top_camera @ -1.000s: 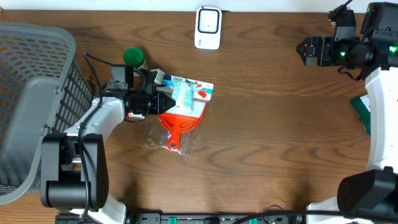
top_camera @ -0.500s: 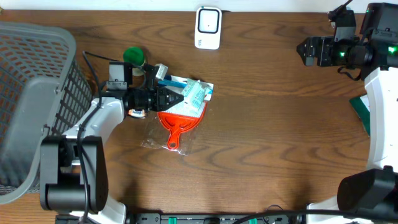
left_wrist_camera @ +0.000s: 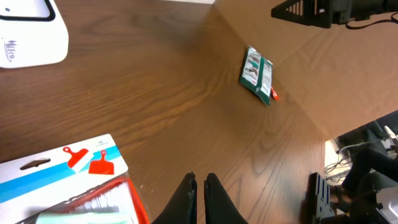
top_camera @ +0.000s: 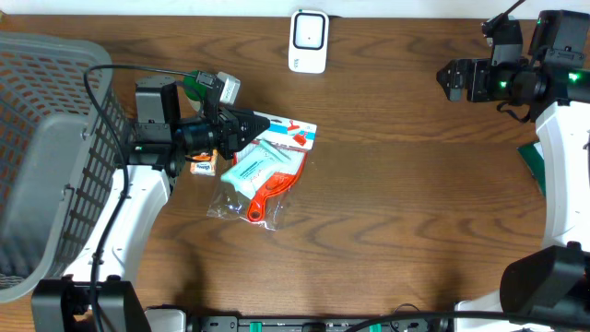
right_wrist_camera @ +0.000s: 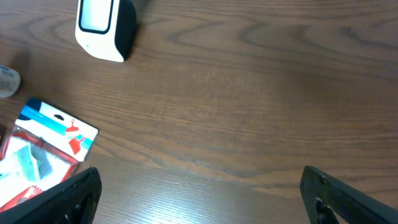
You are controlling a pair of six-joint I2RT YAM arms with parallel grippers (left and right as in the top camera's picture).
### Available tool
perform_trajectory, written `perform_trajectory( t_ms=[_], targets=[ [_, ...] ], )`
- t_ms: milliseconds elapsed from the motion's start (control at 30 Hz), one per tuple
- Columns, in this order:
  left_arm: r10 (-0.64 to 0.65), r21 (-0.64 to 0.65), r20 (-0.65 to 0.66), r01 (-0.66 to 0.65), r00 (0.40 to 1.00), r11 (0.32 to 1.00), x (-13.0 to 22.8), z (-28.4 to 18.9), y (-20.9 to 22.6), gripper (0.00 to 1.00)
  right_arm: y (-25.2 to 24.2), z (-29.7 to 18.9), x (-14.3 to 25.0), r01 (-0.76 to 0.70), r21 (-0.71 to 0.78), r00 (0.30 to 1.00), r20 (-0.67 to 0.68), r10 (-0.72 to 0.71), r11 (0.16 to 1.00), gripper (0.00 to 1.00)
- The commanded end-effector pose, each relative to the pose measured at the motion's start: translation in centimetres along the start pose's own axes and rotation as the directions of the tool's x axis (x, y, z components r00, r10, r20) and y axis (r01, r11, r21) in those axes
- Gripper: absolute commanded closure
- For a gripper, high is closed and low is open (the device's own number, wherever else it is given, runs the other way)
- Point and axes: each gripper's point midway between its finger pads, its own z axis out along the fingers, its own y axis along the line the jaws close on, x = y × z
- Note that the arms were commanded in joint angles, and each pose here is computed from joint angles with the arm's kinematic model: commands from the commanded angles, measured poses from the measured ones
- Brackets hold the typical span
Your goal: Scan the item barcode
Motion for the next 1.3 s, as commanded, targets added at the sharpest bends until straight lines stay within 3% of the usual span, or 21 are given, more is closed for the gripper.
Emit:
perform_trajectory(
  t_ms=[0, 133, 233, 300, 433, 567, 733, 833, 900, 967, 1100, 1267],
  targets=[
    [-0.017, -0.053, -0.012, 0.017, 1.0, 0.998, 0.2, 0.1, 1.1, 0.92, 0.7, 0.3, 0.3, 0.011, -0.028, 1.0, -0.009, -0.011, 1.0, 0.01],
    [-0.08, -0.217, -0.047, 0.068, 0.996, 0.974, 1.7, -0.3, 3.9, 0.79, 2.1, 0.6, 0.8, 0.003, -0.118, 1.0, -0.014, -0.004, 0.993, 0.01],
    [-0.137, -0.316, -0.078, 0.106, 0.987, 0.943, 3.1, -0.8, 5.4, 0.77, 3.0, 1.0, 1.5, -0.005, -0.166, 1.0, -0.03, 0.0, 0.986, 0.01],
    [-0.193, -0.385, -0.108, 0.138, 0.975, 0.913, 4.4, -1.3, 6.3, 0.69, 4.2, 1.3, 1.9, -0.007, -0.22, 0.999, -0.04, -0.001, 0.975, 0.01],
    [-0.331, -0.572, -0.18, 0.175, 0.926, 0.802, 8.3, -3.5, 8.3, 0.6, 8.0, 1.7, 2.9, 0.0, -0.359, 0.998, -0.062, -0.024, 0.933, 0.01],
    [-0.434, -0.662, -0.233, 0.185, 0.87, 0.726, 11.3, -5.2, 8.5, 0.51, 12.2, 2.6, 4.3, 0.037, -0.439, 0.992, -0.094, -0.087, 0.898, 0.01],
    [-0.489, -0.7, -0.26, 0.186, 0.833, 0.69, 13.0, -6.1, 8.4, 0.49, 17.3, 4.1, 6.7, 0.075, -0.511, 0.978, -0.129, -0.163, 0.856, 0.25],
    [-0.546, -0.767, -0.209, 0.21, 0.811, 0.606, 13.8, -7.0, 9.2, 0.49, 19.6, 5.6, 8.2, 0.073, -0.541, 0.976, -0.133, -0.171, 0.838, 0.26],
    [-0.586, -0.823, -0.162, 0.22, 0.794, 0.525, 14.4, -8.0, 10.1, 0.49, 20.7, 6.7, 9.3, 0.067, -0.557, 0.977, -0.132, -0.168, 0.828, 0.15],
    [-0.605, -0.843, -0.144, 0.223, 0.783, 0.49, 15.0, -8.4, 10.4, 0.49, 21.4, 7.8, 10.5, 0.075, -0.571, 0.975, -0.129, -0.179, 0.818, 0.13],
    [-0.612, -0.845, -0.123, 0.24, 0.781, 0.478, 15.5, -8.2, 10.7, 0.49, 22.8, 9.7, 12.3, 0.035, -0.601, 0.969, -0.174, -0.173, 0.798, 0.36],
    [-0.623, -0.85, -0.049, 0.295, 0.781, 0.436, 15.7, -8.3, 11.5, 0.49, 26.4, 11.5, 14.5, -0.016, -0.765, 0.958, -0.197, -0.21, 0.643, 0.35]
  ],
)
